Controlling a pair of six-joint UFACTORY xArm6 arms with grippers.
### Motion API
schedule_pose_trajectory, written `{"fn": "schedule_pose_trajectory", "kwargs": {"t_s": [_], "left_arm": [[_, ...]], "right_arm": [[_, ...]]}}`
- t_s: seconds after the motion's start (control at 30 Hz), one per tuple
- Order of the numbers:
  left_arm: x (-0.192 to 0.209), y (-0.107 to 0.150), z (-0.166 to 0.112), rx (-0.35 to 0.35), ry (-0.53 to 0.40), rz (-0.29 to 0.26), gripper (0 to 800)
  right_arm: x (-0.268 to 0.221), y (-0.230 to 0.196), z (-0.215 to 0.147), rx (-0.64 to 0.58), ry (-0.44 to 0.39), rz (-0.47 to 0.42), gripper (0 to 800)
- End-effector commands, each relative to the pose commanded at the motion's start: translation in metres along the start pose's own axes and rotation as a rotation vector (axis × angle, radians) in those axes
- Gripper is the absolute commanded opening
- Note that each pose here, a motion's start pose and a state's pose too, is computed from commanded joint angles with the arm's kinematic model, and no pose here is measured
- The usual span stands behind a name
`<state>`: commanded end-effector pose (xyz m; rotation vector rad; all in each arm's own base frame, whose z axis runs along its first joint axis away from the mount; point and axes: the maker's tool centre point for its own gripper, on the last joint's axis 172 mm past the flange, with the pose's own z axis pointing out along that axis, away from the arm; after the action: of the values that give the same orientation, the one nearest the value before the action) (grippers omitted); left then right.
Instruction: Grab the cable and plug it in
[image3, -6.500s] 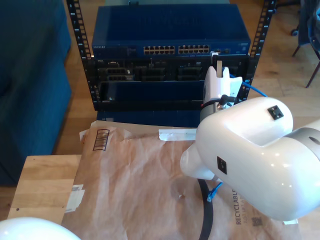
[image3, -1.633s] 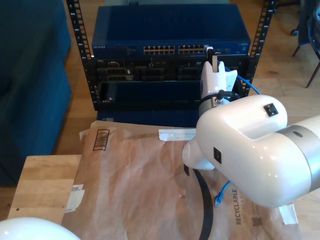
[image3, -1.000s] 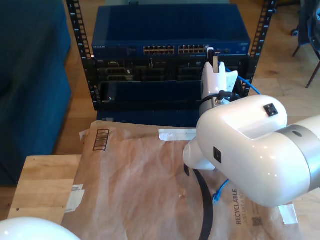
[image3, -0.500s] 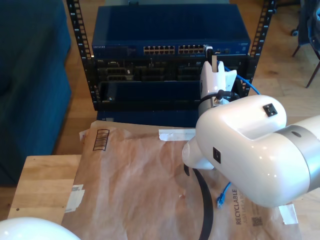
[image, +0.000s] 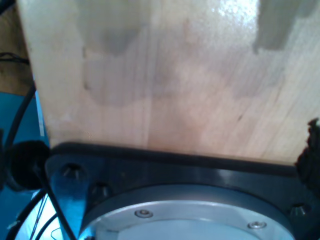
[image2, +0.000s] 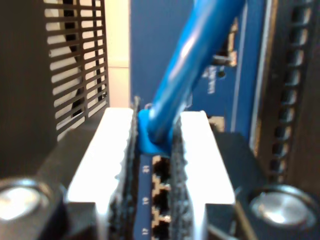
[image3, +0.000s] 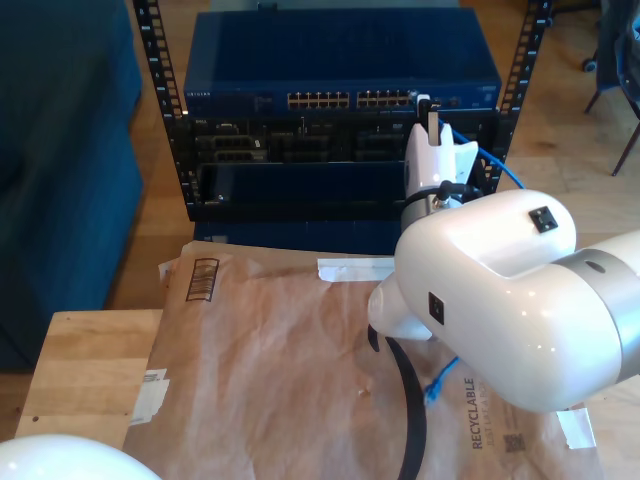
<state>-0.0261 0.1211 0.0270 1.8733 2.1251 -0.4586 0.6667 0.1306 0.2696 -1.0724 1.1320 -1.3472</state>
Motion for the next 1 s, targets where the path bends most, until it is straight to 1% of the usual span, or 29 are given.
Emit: {"fn": "schedule_pose_trajectory", "kwargs": {"t_s": [1.0], "left_arm": [[0.0, -0.0002, 0.0, -0.001, 0.0, -0.001, 800]], "right_arm": [[0.0016, -0.0061, 0.0027, 0.013, 0.004, 0.003, 0]]}}
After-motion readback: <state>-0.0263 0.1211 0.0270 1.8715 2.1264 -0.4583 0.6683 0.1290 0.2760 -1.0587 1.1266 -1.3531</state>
